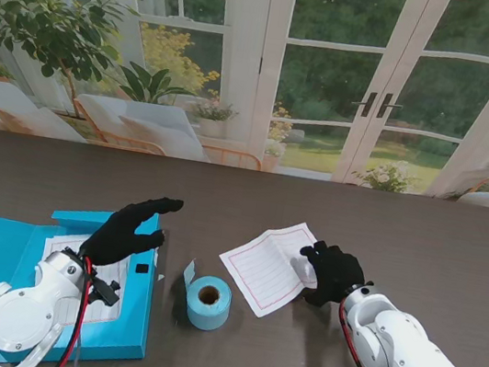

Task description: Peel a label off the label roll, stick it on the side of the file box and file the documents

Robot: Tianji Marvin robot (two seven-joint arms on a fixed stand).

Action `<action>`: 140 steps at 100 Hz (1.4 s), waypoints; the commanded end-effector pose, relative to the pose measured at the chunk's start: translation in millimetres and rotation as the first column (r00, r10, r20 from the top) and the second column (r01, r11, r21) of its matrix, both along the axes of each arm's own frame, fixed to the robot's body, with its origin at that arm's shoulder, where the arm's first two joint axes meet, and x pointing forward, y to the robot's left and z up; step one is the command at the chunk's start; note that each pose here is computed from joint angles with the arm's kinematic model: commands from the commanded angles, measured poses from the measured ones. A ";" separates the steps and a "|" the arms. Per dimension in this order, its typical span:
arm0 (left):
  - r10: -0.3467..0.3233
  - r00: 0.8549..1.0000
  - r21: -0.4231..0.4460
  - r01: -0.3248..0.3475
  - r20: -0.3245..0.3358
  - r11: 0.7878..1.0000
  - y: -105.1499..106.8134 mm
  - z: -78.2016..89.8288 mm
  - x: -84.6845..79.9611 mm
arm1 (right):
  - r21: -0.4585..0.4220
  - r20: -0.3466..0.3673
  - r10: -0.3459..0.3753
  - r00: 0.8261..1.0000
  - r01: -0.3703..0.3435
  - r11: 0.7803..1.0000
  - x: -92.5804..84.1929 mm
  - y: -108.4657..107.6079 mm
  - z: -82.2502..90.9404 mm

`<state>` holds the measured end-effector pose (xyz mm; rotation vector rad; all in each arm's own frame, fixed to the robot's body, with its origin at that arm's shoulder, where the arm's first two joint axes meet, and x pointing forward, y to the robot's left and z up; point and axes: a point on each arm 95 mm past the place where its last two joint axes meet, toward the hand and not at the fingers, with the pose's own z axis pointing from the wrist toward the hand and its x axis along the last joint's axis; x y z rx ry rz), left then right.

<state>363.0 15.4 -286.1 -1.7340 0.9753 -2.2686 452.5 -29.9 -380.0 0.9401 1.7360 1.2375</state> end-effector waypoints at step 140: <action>-0.037 0.998 -0.013 0.037 -0.055 0.999 -0.4 3.8 -10.8 | 0.083 0.102 -0.008 0.995 -0.001 0.997 17.0 31.7 -21.6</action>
